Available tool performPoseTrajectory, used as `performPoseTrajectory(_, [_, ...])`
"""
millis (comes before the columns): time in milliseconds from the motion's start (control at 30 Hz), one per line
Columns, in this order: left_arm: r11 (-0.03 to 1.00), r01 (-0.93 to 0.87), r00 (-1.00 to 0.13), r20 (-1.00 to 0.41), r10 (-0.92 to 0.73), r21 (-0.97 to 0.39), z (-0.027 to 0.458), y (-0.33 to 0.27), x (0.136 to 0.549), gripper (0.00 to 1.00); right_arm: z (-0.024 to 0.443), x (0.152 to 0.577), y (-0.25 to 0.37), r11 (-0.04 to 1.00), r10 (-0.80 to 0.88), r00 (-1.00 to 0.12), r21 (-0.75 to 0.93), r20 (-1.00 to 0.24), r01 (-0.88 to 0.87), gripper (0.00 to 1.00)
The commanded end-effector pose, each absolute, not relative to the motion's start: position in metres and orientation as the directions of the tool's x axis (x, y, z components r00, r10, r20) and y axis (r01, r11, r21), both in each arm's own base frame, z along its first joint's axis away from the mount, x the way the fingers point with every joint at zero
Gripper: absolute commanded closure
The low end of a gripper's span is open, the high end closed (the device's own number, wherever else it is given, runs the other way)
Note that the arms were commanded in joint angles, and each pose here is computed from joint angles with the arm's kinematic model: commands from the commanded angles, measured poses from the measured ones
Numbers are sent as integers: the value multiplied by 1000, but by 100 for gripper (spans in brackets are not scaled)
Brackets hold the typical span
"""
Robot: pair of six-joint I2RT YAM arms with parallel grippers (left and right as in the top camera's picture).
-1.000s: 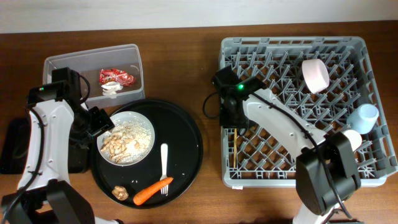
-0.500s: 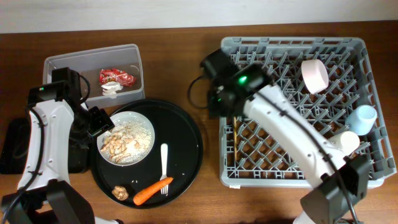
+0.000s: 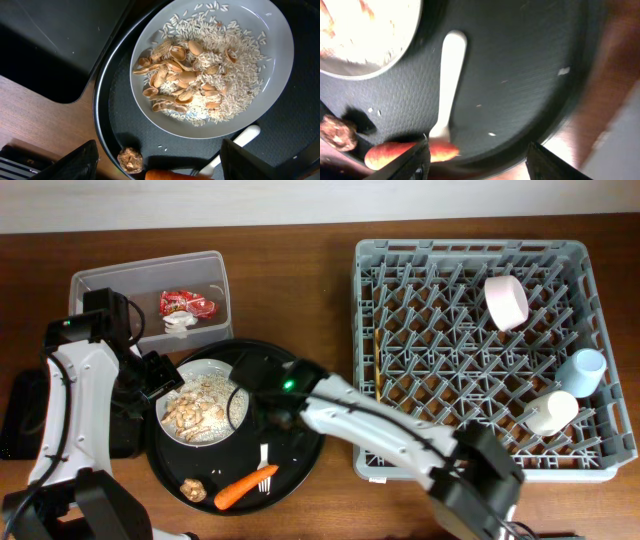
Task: Sort waste into correct bins and load items into the dishwasher rack
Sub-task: 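Reach the right gripper to the white fork on the tray and grasp, then place the white fork in the rack's left side with the right gripper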
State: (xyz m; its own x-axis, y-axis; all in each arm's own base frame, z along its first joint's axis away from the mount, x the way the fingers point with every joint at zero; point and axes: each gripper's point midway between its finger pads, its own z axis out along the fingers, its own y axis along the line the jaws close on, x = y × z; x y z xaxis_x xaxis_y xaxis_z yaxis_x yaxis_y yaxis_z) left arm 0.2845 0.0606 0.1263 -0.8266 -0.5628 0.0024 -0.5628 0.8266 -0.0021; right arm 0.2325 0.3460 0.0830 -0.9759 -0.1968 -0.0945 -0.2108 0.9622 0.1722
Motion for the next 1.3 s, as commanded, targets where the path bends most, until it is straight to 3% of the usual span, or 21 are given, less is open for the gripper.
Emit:
performPoseTrajectory(0, [825,-565,-825,-15,-565,-6,132,61,285,23,56,210,355,971,-176,-984,163,-8,-175,32])
performPoseTrajectory(433, [825,-565,-825,-14,-565,-5,132,61,284,23,-6,168,380,961,-244,-959,172,146,-218,33])
performPoseTrajectory(500, [825,-565,-825,-14,-565,-5,132,61,284,23,-9,166,380,961,-245,-957,169,158,-218,41])
performPoseTrajectory(600, [825,-565,-825,-14,-565,-5,132,61,284,23,-10,166,379,962,-244,-956,166,161,-217,75])
performPoseTrajectory(633, [825,-565,-825,-14,-565,-5,132,61,284,23,-10,166,379,962,-244,-956,166,161,-217,82])
performPoseTrajectory(800, [825,-565,-825,-14,-565,-5,132,61,284,23,-9,163,381,960,-244,-953,181,177,-213,96])
performPoseTrajectory(1000, [825,-565,-825,-13,-565,-5,132,61,284,23,-4,167,381,959,-243,-957,185,161,-213,96])
performPoseTrajectory(1267, [825,-565,-825,-11,-565,-4,132,61,283,23,20,205,357,978,-166,-983,143,85,-153,96])
